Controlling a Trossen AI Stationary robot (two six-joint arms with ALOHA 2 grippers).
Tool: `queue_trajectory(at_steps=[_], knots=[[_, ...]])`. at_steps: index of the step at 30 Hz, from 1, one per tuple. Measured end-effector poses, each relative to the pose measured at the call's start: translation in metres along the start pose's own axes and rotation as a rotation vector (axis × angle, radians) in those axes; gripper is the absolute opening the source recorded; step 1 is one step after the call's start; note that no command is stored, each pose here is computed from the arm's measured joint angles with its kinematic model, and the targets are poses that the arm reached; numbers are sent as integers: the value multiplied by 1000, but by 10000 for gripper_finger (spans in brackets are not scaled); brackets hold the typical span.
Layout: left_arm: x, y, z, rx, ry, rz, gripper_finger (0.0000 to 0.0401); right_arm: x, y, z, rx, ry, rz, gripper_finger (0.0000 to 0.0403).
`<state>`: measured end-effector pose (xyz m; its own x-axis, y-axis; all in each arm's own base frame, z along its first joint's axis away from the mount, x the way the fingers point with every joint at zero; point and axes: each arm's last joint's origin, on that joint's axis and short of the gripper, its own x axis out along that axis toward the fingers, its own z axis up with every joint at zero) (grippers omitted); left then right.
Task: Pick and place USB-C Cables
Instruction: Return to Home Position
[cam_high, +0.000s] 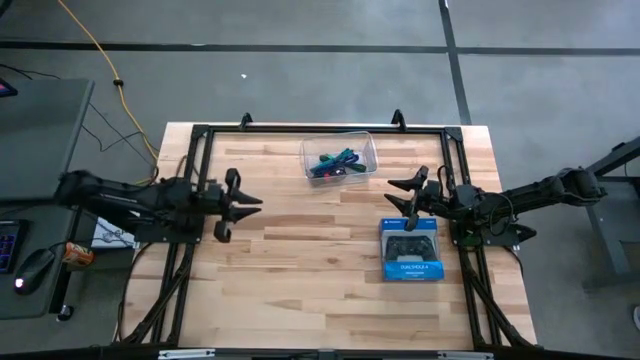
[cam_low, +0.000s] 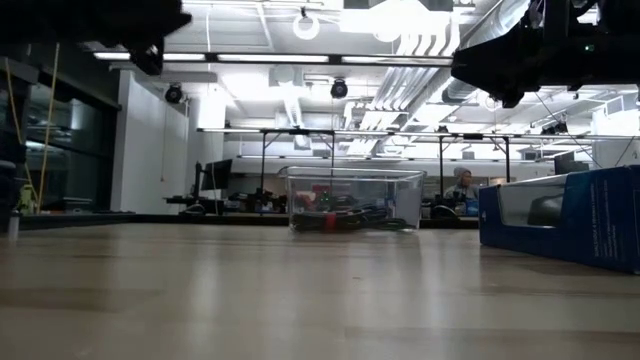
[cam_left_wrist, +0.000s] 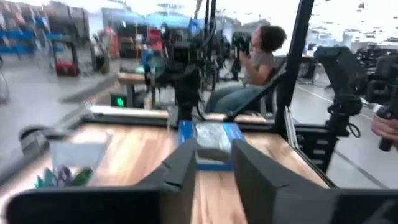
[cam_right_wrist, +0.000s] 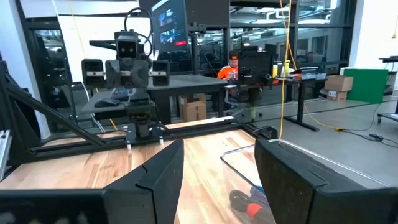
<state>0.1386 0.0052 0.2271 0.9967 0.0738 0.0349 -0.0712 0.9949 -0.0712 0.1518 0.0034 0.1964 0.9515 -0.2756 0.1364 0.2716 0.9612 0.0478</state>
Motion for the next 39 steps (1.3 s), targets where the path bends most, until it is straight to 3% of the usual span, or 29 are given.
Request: queue_trajectory(at_steps=[4, 6, 9, 18, 30, 34, 39], knots=[[-14, -8, 7, 73, -51, 7, 20, 0, 0, 0, 0, 0, 0, 190], [-22, -9, 8, 97, -59, 12, 7, 0, 0, 0, 1, 0, 0, 190], [-30, -9, 4, 109, -68, 40, 8, 0, 0, 0, 1, -1, 0, 190], [-41, -4, -47, 133, -81, 44, 1, 0, 0, 2, 7, -16, -1, 190], [-44, 8, -51, 180, -39, 142, 0, 0, -1, 2, 3, -18, -28, 187], [-44, 12, -55, 166, 1, 152, 0, -1, -2, 1, -40, 5, -45, 144], [-44, 16, -54, 179, 0, 176, 0, -8, -6, 0, -72, 50, -104, 22]])
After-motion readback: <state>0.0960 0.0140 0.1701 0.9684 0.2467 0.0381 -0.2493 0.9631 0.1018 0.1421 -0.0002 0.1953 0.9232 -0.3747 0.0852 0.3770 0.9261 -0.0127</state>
